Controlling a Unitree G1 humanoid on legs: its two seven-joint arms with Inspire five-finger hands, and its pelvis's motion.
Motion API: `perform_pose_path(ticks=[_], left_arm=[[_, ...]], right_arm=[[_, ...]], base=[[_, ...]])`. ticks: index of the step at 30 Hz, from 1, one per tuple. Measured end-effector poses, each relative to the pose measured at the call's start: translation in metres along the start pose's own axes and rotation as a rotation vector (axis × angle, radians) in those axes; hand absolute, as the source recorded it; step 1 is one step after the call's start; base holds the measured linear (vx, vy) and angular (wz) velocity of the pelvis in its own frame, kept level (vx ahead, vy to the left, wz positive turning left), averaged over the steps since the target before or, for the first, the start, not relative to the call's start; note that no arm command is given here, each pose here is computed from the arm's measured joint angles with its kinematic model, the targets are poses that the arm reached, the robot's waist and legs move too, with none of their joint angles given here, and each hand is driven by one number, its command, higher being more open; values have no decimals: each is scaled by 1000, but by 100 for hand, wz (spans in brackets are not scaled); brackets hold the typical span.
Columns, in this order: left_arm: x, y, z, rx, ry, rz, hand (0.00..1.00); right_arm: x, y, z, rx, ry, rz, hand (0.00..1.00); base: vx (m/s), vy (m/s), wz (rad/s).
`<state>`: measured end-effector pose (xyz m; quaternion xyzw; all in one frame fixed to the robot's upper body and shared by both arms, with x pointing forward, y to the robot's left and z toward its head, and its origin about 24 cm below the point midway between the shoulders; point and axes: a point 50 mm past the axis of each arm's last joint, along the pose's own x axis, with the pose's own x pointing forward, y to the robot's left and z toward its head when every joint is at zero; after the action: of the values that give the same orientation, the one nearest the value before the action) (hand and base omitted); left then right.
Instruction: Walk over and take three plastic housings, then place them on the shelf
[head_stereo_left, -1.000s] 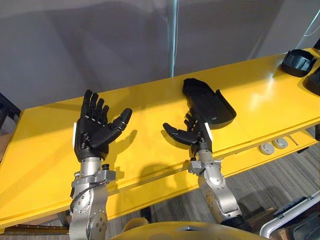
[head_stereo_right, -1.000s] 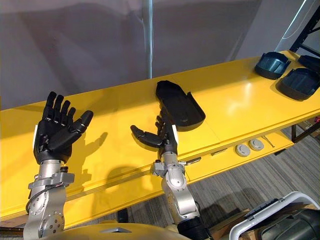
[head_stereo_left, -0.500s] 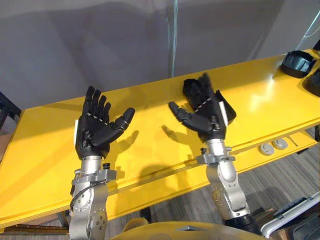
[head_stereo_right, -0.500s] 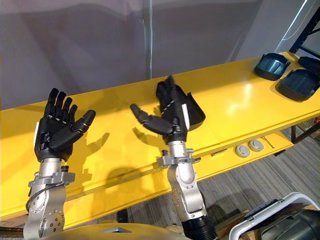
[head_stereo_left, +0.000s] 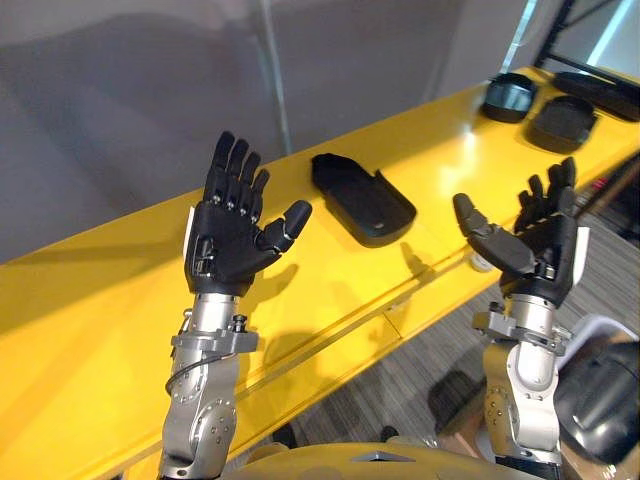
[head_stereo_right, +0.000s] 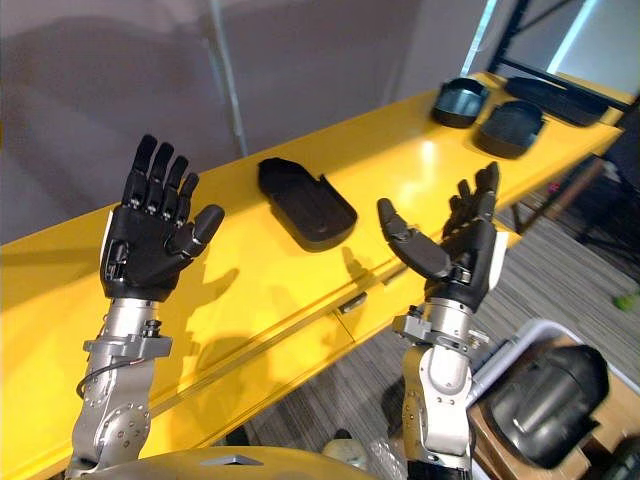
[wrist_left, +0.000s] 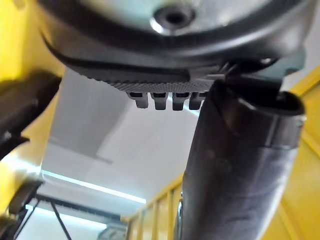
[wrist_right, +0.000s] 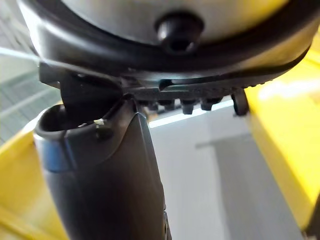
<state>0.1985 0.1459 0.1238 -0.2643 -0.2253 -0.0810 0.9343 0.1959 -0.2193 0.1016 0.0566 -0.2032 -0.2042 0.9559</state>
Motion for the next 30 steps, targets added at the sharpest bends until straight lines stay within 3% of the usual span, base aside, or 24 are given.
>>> perform_pose_path(ticks=[6, 10, 12, 13, 18, 21, 26, 30], left_arm=[[10, -8, 5, -132, -86, 16, 100], [10, -7, 3, -148, -100, 50, 100], [9, -5, 5, -148, -114, 73, 100], [9, 0, 9, -128, -138, 100, 100], [4, 12, 18, -59, -167, 142, 100], [1, 12, 17, -52, -160, 129, 100], [-13, 21, 21, -13, -144, 153, 100], [-20, 24, 26, 20, -148, 134, 100]], right_arm=[[-18, -27, -1, -73, 53, -56, 100], [-27, -32, 2, 54, 75, -3, 100], [-24, -26, 4, 63, 57, 53, 100], [-19, -10, 6, 98, 35, 161, 100], [-10, 42, -3, 243, 56, 388, 100], [-22, 57, -18, 281, 153, 413, 100], [-46, 56, -31, 397, 273, 328, 100], [-38, 73, -32, 440, 233, 440, 100]], base=[[24, -7, -62], [66, -20, -41], [65, -1, -82], [49, 28, -84], [11, 117, -53], [-24, 56, 28], [-59, 55, -16], [-169, 53, -72]])
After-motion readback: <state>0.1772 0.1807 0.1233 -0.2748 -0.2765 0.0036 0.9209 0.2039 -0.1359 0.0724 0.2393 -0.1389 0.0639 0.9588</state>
